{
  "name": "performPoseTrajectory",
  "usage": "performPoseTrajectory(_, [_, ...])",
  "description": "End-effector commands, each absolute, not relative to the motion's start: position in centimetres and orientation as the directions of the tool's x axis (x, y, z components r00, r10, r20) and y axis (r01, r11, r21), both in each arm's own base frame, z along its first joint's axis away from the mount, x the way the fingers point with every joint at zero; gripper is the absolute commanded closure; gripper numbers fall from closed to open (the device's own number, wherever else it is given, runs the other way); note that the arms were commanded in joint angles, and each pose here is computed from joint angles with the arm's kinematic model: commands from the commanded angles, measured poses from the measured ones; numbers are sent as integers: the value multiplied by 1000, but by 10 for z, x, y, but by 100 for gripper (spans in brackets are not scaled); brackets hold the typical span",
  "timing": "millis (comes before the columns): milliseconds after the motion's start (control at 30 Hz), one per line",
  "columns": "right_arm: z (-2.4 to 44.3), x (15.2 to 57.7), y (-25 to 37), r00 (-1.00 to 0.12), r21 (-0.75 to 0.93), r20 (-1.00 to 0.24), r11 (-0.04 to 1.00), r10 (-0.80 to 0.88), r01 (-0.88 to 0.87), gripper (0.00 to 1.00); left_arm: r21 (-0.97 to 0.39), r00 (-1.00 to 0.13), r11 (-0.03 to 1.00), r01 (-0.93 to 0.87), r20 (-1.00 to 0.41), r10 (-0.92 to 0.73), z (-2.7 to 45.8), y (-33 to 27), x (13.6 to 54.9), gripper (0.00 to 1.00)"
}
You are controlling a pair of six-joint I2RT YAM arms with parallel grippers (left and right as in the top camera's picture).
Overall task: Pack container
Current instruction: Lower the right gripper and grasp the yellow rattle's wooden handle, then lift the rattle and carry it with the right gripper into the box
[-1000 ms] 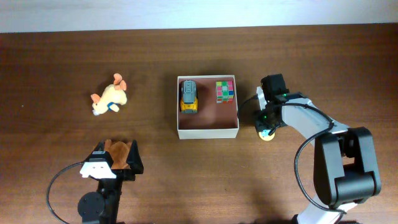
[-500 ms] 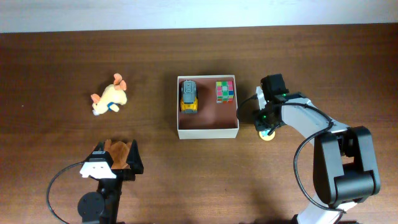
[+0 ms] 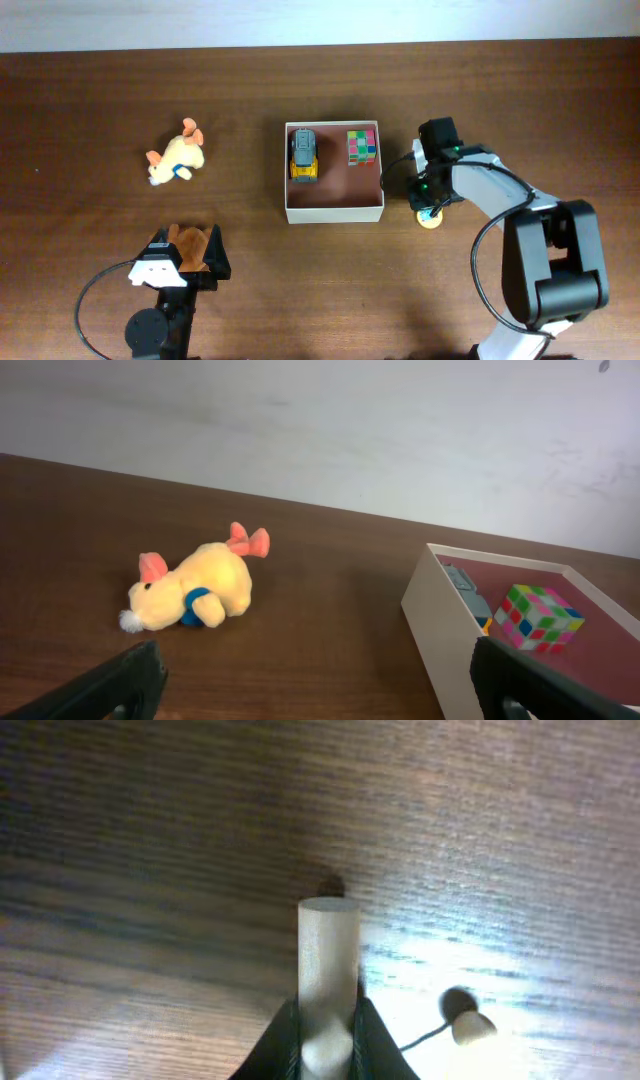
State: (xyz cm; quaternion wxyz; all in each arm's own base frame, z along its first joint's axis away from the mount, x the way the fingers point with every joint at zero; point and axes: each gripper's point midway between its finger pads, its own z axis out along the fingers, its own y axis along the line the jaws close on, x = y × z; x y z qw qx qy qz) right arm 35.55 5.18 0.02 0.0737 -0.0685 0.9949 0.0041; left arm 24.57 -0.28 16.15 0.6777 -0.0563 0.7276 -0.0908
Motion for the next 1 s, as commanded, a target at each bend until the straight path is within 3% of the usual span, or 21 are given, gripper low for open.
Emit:
performPoseTrajectory(0, [19, 372, 58, -981, 32, -162, 993, -106, -113, 91, -193, -75, 980, 56, -979, -189, 160, -5, 245, 1])
performPoseTrajectory(300, [100, 394, 74, -979, 99, -174, 987, -108, -126, 90, -193, -75, 980, 56, -979, -189, 160, -5, 245, 1])
performPoseTrajectory(633, [204, 391, 151, -901, 375, -339, 840, -268, -392, 91, -193, -75, 980, 56, -979, -189, 160, -5, 245, 1])
performPoseTrajectory(833, [218, 397, 205, -836, 381, -450, 779, -315, -499, 90, -193, -75, 979, 56, -979, -189, 160, -5, 245, 1])
performPoseTrajectory(967, [213, 406, 227, -816, 331, -484, 796, -318, -506, 89, -193, -75, 979, 56, -979, -189, 160, -5, 245, 1])
